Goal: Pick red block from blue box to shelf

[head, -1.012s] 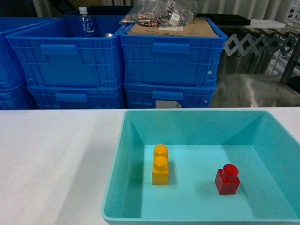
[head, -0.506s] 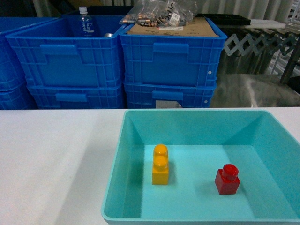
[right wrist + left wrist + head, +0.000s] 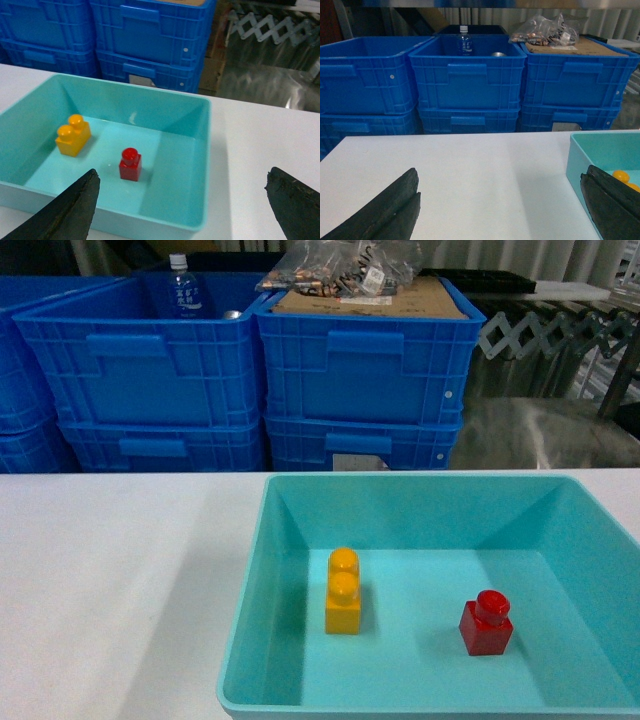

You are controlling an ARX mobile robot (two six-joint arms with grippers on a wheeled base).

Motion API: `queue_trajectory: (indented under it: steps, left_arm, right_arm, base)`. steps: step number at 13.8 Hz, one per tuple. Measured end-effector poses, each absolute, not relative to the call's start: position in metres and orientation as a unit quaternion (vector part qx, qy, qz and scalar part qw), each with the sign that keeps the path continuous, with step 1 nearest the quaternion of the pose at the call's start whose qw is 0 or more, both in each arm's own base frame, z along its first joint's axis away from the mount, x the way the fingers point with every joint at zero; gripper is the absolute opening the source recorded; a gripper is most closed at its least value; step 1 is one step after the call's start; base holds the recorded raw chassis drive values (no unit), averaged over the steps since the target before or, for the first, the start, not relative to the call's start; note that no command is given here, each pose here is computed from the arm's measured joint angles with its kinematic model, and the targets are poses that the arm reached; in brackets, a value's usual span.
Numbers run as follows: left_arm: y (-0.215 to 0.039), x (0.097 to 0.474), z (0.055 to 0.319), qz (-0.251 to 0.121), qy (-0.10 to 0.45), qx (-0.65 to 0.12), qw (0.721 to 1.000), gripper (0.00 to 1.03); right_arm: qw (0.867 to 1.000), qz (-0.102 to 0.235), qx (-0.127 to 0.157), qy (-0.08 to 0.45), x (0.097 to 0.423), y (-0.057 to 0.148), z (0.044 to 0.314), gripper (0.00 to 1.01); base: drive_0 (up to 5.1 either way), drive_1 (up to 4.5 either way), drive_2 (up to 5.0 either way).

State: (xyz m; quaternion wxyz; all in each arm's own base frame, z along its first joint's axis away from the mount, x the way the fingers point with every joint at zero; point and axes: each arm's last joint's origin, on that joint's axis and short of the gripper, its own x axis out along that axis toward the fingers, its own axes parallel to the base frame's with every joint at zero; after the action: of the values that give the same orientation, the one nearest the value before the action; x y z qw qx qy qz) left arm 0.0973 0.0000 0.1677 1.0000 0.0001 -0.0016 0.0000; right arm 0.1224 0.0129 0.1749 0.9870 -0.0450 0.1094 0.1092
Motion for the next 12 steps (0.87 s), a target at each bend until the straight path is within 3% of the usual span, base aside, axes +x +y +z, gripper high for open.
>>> queue_trajectory:
  steps: [2,6,8,12]
  left_arm:
    - [0.000,0.097,0.168,0.000,-0.002,0.000,1.000,0.98]
    - [0.000,0.097,0.168,0.000,-0.002,0.000,1.000,0.98]
    - [0.000,0.097,0.168,0.000,-0.001,0.000,1.000,0.98]
    - [0.000,0.097,0.168,0.000,-0.002,0.000,1.000,0.98]
  right_arm:
    - [0.982,0.118,-0.047,0.139,0.150,0.022,0.184,0.98]
    - [0.947,0.162,-0.036,0.277,0.227,0.058,0.178,0.98]
    - [0.924,0.179,-0.038,0.336,0.259,0.081,0.164,0.98]
    - [0.900,0.156,-0.044,0.404,0.311,0.102,0.117,0.98]
  base:
    - [0.0,0.00,0.0]
    - [0.0,0.00,0.0]
    - [0.0,0.00,0.0]
    - [0.0,0.00,0.0]
